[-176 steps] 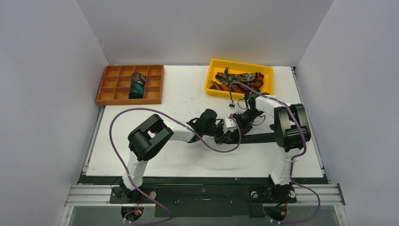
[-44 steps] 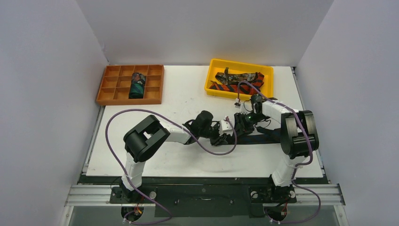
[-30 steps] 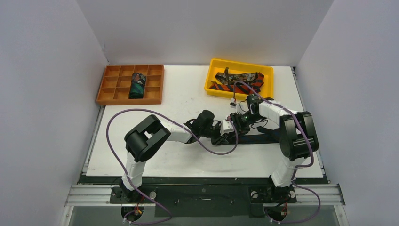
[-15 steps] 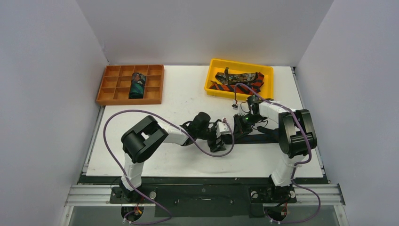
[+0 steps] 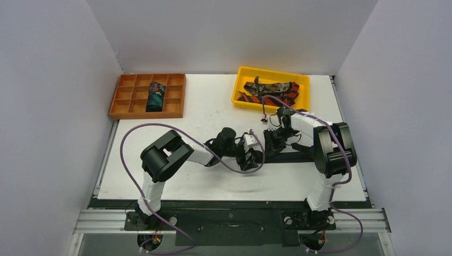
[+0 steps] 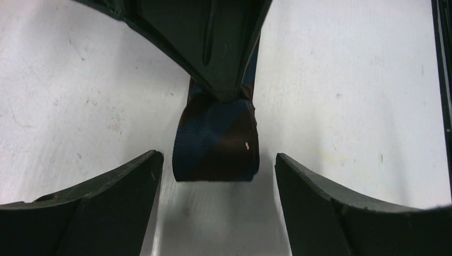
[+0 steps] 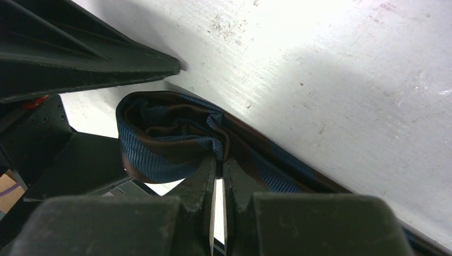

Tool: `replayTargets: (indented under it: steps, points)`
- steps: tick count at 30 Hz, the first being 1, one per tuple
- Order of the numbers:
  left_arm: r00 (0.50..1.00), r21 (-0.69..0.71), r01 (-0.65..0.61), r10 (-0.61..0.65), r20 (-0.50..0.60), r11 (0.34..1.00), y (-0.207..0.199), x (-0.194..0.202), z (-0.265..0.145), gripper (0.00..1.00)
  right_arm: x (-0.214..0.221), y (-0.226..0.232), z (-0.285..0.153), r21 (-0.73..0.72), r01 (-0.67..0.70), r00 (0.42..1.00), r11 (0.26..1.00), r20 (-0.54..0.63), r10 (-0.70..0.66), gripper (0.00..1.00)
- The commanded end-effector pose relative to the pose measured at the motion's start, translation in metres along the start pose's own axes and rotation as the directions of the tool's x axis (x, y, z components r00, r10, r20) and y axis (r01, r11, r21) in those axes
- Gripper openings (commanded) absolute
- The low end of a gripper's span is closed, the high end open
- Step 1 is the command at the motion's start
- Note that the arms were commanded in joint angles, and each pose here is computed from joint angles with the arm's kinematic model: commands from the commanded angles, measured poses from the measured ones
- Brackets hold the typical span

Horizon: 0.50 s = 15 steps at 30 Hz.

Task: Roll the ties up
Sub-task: Roll the tie at the center of the board.

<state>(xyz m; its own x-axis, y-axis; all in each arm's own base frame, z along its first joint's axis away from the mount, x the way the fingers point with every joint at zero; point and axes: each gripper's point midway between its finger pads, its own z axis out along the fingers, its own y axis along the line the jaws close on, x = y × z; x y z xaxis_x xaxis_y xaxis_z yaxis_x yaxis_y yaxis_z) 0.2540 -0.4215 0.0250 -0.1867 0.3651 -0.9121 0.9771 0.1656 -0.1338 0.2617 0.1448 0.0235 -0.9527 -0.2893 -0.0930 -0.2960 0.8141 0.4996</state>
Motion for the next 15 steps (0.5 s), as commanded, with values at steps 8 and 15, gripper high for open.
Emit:
replayTargets:
  steps: [8,15]
  points:
    - [0.999,0.028,0.008,-0.009,0.044,1.0,0.0,-0.005,0.032,0.57,0.012,-0.032,0.027,0.13,0.102,0.99,0.986,-0.109,-0.088,0.0]
    - [0.998,0.014,-0.043,0.043,-0.051,0.999,0.0,0.022,0.02,0.39,0.001,-0.013,0.035,0.089,0.146,0.986,0.985,-0.098,-0.137,0.0]
